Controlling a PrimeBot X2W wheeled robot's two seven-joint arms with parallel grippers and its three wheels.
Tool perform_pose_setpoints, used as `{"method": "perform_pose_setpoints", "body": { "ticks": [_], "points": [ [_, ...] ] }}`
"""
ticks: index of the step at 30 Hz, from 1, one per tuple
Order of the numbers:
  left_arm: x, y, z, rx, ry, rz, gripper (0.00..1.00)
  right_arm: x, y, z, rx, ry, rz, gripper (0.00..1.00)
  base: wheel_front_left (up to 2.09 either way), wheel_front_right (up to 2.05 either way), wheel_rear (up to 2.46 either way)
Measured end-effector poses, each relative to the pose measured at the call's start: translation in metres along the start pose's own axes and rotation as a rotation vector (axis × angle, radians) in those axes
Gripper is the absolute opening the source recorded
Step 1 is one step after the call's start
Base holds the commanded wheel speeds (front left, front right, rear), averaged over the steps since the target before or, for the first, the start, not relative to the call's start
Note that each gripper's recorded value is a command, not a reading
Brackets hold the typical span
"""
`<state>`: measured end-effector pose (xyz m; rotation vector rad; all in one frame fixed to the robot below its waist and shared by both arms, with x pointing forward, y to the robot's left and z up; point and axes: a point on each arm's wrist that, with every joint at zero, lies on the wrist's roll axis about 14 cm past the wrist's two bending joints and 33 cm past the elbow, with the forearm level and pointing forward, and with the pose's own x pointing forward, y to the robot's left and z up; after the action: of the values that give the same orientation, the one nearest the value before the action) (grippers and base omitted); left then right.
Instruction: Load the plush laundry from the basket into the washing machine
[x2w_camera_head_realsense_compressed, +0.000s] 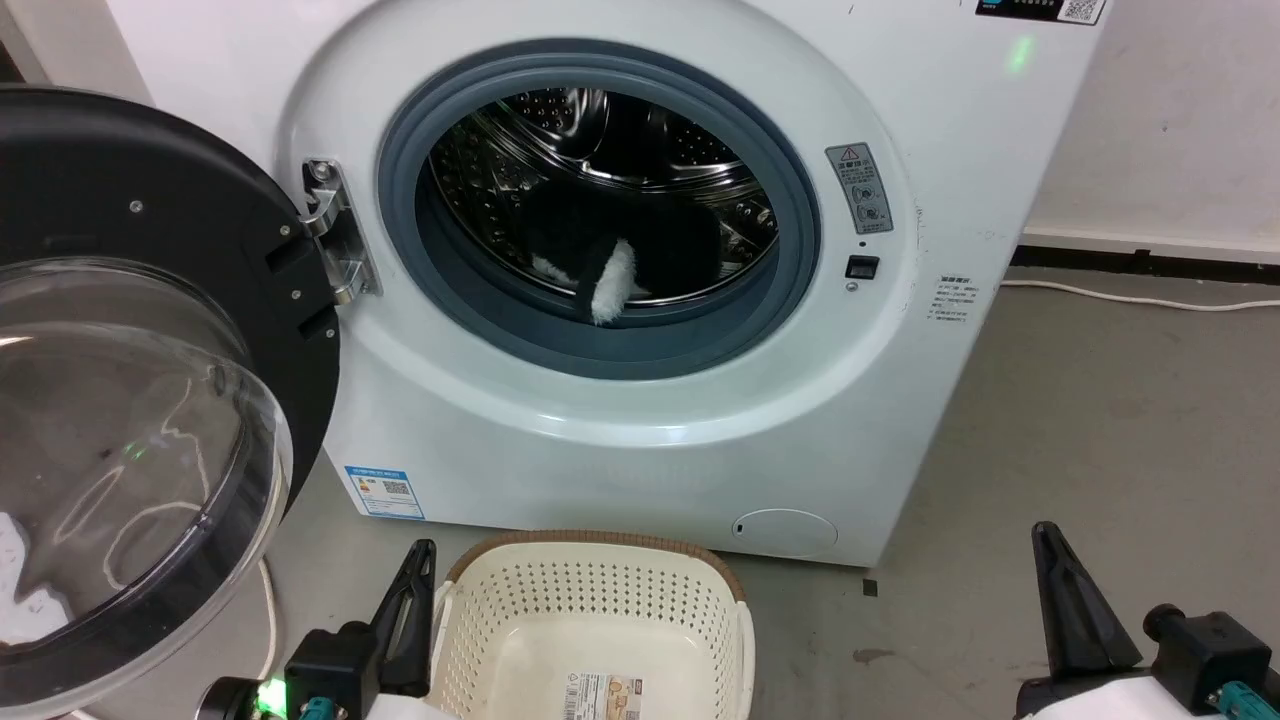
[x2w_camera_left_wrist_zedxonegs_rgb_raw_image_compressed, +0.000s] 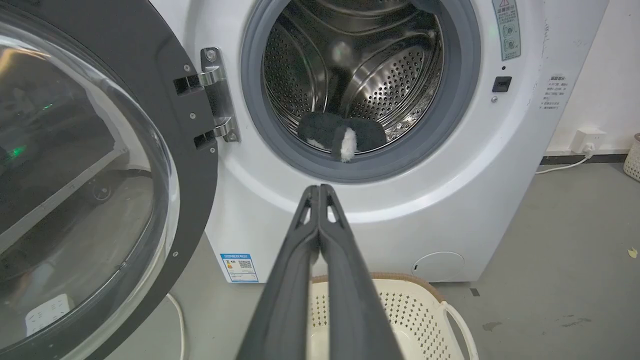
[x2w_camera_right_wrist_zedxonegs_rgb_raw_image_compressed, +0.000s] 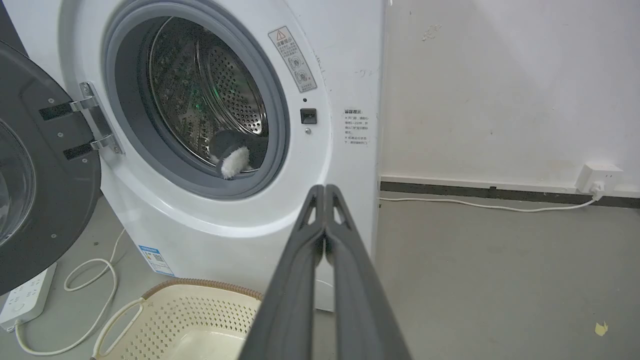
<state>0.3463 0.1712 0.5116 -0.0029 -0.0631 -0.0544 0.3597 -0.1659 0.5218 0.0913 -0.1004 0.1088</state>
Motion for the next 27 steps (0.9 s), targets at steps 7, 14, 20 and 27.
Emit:
{"method": "perform_pose_setpoints", "body": {
  "ticks": [7,14,20,27],
  "points": [
    [0.0013,0.0004,0.0005,0.001,0.005,0.005,0.0,-0.0002,0.0003,-0.0013,-0.005,0.012,0.001,0.0,0.0,0.0,0.0],
    [0.0033,0.0004,0.0008,0.002,0.012,0.007,0.0,0.0005,0.0011,-0.0018,-0.014,0.022,0.005,0.0,0.0,0.0,0.0],
    [0.0052,0.0006,0.0019,0.004,0.014,0.009,0.0,0.002,0.0019,-0.0007,-0.024,0.025,0.008,0.0,0.0,0.0,0.0],
    [0.0073,0.0019,0.0031,0.009,0.018,0.014,0.0,0.0022,0.0023,-0.0016,-0.03,0.037,0.01,0.0,0.0,0.0,0.0]
  ]
}}
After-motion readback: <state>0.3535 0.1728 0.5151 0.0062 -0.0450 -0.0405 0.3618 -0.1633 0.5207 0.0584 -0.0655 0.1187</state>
